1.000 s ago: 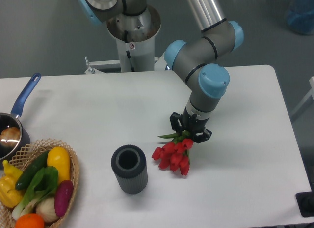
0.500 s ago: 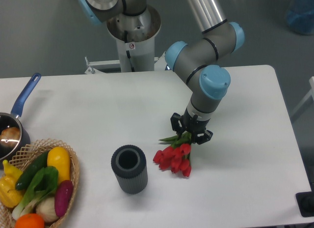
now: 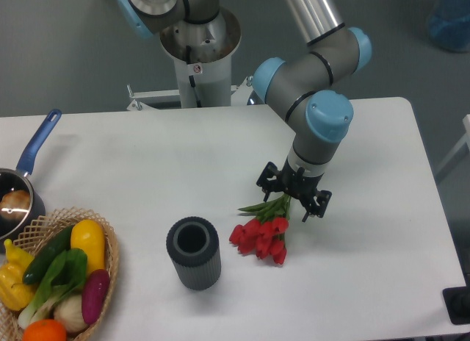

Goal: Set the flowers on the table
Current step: 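Raise the open gripper up away from the tulips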

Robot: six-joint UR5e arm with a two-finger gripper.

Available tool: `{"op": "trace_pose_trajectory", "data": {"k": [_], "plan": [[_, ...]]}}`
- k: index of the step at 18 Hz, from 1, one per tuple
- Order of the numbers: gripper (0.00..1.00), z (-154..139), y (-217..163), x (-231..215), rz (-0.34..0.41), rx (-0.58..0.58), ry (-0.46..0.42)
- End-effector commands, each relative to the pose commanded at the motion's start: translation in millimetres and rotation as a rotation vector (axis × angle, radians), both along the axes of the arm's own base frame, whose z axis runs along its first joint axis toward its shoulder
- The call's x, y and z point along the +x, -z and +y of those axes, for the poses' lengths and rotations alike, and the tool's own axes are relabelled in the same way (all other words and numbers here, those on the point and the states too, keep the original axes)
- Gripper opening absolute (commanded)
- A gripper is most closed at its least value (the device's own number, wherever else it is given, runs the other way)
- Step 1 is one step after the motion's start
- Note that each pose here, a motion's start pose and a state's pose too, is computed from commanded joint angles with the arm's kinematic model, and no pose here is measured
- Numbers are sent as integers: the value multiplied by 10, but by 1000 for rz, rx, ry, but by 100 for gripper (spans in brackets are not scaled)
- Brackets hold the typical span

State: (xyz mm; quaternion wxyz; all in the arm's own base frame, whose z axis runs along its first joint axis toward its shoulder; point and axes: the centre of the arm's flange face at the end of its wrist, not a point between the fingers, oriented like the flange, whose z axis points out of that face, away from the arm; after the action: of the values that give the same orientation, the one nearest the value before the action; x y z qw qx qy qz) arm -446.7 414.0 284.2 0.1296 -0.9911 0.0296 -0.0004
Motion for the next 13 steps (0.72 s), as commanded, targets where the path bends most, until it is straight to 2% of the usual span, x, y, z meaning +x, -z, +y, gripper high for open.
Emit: {"op": "trace_pose_trajectory", "data": {"k": [4, 9, 13], "plan": [[100, 56, -490, 22, 58, 82, -3], [100, 146, -784, 37, 132, 149, 18], [100, 166, -1167, 177, 142, 263, 45]]}}
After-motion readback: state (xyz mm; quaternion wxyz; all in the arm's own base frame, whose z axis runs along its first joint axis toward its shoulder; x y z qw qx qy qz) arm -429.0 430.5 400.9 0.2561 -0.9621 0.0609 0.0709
